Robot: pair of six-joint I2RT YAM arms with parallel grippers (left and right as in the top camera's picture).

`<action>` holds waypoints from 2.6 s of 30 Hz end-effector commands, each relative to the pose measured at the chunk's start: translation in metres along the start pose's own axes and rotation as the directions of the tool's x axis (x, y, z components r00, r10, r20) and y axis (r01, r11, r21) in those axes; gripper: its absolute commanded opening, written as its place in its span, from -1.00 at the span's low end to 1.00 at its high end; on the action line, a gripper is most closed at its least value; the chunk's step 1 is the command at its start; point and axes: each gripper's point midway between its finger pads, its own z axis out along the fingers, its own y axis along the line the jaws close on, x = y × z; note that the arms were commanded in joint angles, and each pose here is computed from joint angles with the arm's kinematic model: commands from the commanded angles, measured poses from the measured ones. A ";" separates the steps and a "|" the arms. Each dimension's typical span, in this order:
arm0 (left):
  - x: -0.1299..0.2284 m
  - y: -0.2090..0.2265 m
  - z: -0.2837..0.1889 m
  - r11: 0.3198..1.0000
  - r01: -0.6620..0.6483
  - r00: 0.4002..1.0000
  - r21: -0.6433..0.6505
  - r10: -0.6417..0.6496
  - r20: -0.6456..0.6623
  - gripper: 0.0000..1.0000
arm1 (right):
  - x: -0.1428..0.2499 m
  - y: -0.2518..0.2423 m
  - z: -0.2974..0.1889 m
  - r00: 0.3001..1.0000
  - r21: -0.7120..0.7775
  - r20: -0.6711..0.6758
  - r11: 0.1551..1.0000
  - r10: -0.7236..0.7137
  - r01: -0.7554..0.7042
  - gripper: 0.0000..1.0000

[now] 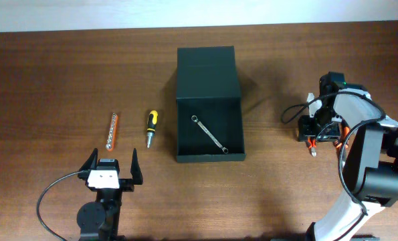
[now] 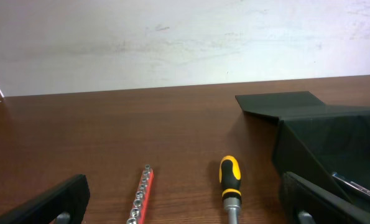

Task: Pack container
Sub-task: 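Close the right gripper on the red pliers' joint and lift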

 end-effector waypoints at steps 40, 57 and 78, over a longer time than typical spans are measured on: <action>0.002 0.002 0.000 1.000 0.010 1.000 -0.011 -0.010 -0.002 0.98 | 0.006 0.002 0.007 1.000 -0.017 -0.031 1.000 0.001 -0.001 -0.31; 0.002 0.002 0.000 1.000 0.010 1.000 -0.011 -0.010 -0.002 0.99 | 0.007 0.002 0.007 0.999 -0.017 -0.033 1.000 0.001 -0.001 -0.42; 0.002 0.002 0.000 1.000 0.010 1.000 -0.011 -0.010 -0.002 0.98 | 0.006 0.002 0.007 0.999 -0.016 -0.032 1.000 0.019 -0.020 -0.61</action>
